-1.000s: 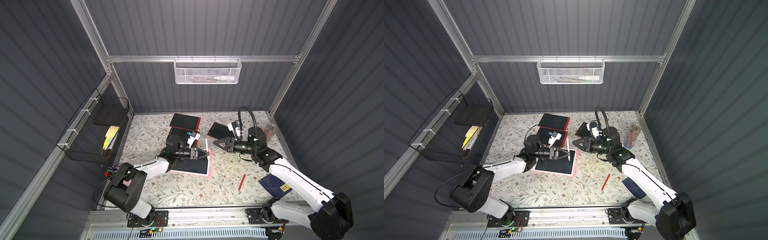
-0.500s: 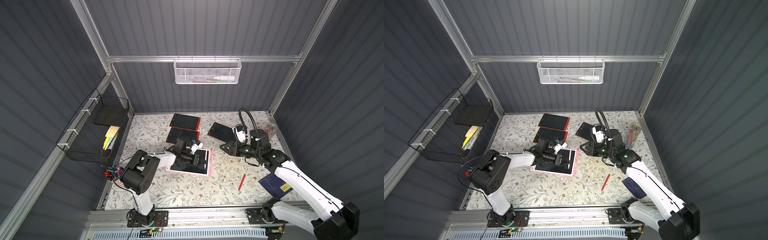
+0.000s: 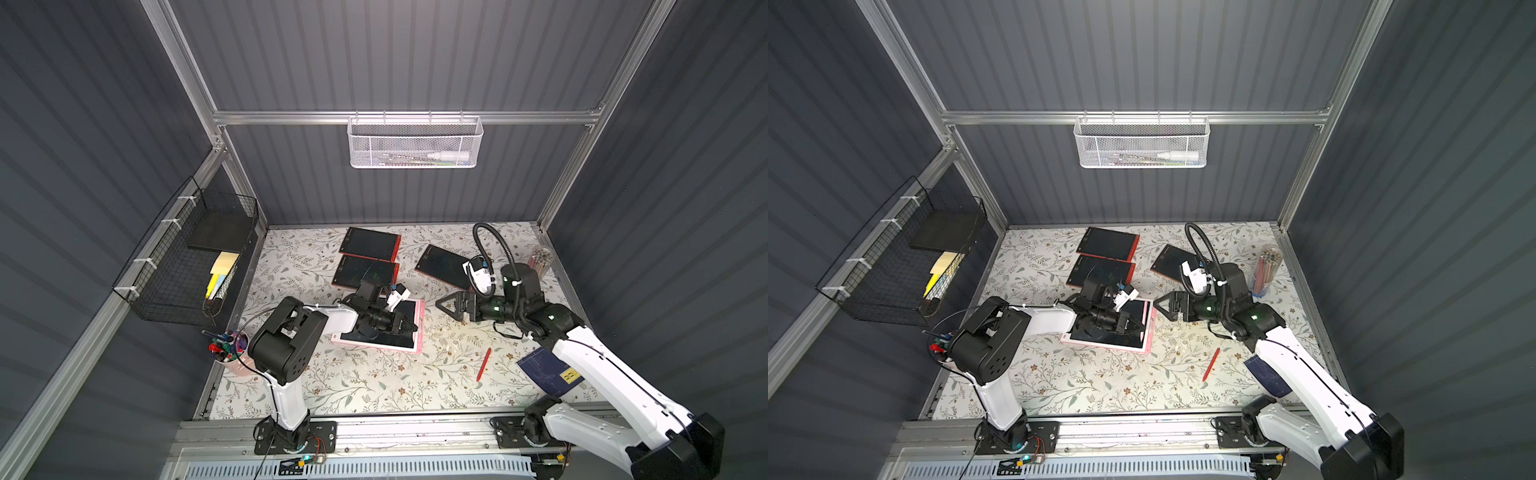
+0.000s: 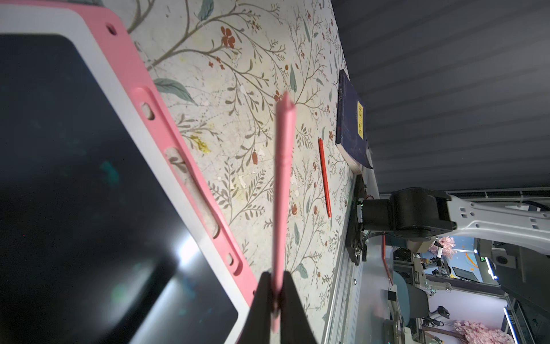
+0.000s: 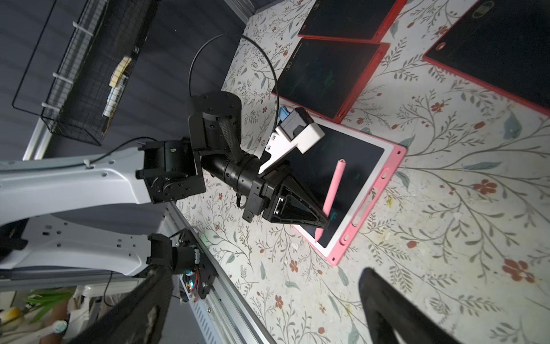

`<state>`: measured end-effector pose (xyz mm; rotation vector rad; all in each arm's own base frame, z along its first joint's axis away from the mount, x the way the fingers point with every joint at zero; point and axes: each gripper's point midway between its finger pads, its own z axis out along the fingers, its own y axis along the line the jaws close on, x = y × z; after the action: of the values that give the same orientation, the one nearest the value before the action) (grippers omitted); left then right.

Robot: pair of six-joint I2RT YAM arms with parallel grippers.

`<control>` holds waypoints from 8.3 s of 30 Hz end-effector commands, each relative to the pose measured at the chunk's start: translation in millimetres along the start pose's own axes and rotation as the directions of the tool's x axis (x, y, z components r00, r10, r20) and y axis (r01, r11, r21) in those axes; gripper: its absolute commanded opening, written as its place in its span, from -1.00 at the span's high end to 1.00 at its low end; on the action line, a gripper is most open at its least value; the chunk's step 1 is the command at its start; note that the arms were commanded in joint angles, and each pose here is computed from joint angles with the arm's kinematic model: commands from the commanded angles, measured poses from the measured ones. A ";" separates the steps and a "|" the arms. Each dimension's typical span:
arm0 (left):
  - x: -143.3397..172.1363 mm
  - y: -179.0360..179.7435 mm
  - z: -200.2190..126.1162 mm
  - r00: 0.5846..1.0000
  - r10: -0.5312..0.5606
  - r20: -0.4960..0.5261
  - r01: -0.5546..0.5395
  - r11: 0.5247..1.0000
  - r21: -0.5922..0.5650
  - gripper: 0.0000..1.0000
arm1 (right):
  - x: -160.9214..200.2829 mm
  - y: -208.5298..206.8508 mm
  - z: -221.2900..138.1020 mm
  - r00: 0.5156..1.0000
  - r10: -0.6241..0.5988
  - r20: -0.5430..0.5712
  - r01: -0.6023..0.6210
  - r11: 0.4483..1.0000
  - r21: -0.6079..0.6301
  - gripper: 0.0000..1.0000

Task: Place the stylus back onto the writing tablet
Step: Place the stylus on the writing tablet.

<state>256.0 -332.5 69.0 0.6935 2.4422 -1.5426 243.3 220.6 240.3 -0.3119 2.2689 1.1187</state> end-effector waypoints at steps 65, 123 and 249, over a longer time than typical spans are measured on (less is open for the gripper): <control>-16.9 -3.4 5.5 0.910 -0.346 0.228 0.361 0.932 -0.026 0.89 | 24.5 -6.5 -13.1 0.998 -0.045 0.047 0.046 0.999 -0.009 -0.94; 2.3 11.9 26.4 0.835 -0.481 0.267 0.502 0.865 -0.012 0.95 | 26.1 -4.6 -16.6 0.997 -0.053 0.056 0.054 0.998 -0.015 -0.94; -28.6 56.7 -4.1 0.874 -0.330 0.356 0.444 0.841 -0.309 0.57 | 28.1 -6.9 -15.1 0.998 -0.040 0.056 0.041 0.999 -0.014 -0.94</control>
<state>300.7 -323.4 29.9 -0.1185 2.6438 -1.1603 216.2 205.7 225.1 -0.3274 2.2164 1.1103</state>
